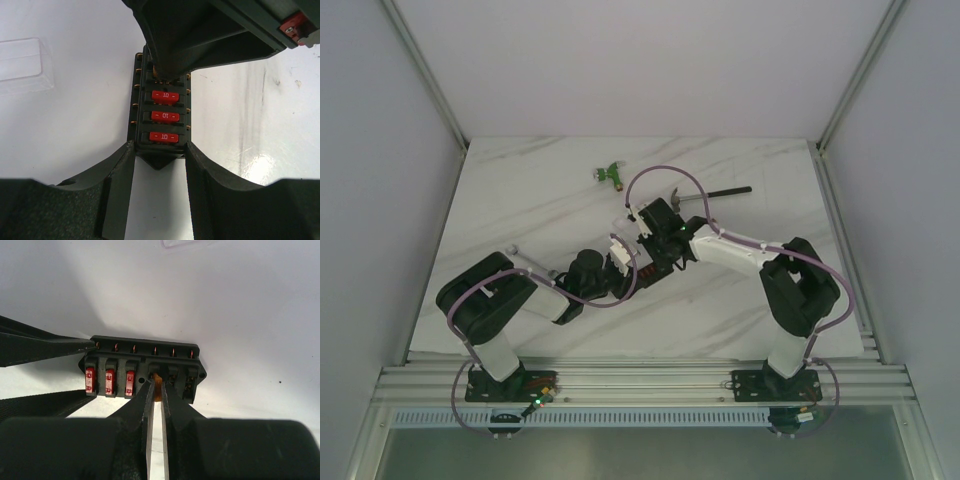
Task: Snap on the fuse box
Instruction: Install the fuse at the fuse box base.
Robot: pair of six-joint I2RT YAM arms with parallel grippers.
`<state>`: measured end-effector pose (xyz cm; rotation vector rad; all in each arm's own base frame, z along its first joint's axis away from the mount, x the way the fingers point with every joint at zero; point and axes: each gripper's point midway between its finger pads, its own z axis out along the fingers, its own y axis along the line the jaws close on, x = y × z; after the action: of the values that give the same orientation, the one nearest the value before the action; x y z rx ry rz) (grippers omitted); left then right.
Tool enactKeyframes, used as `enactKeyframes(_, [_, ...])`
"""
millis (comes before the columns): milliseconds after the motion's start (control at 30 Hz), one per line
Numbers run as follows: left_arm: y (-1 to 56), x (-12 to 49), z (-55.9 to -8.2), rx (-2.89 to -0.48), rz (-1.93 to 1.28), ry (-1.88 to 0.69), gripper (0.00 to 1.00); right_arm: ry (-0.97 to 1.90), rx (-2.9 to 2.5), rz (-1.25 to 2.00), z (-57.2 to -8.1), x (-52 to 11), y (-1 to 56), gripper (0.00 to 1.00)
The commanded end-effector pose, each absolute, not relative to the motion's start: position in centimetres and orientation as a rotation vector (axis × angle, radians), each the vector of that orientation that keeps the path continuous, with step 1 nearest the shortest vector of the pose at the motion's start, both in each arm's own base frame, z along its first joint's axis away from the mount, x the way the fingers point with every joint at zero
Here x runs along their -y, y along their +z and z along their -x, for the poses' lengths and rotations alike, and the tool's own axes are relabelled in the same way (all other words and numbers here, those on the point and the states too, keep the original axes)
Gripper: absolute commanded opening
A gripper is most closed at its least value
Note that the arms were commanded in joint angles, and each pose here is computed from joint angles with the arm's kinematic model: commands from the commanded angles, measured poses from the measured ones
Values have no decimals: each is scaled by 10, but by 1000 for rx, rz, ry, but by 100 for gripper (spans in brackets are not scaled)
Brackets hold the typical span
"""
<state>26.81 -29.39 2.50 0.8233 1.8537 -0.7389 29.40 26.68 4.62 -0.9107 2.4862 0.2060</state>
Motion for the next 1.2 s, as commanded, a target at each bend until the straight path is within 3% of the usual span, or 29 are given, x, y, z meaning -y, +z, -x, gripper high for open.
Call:
enactKeyframes(0, [13, 289, -267, -1898, -819, -737, 27, -89, -2820, 1095, -235, -194, -20, 0])
enactKeyframes(267, [13, 289, -268, -1903, -812, -735, 26, 7, -2761, 1155, -234, -226, -10, 0])
enactKeyframes(933, [16, 285, -271, -1904, -784, -732, 24, -33, -2828, 1221, -218, -219, -35, 0])
enactKeyframes(1167, [14, 286, -272, -1909, -781, -736, 24, 49, -2770, 1220, -223, -241, -16, 0])
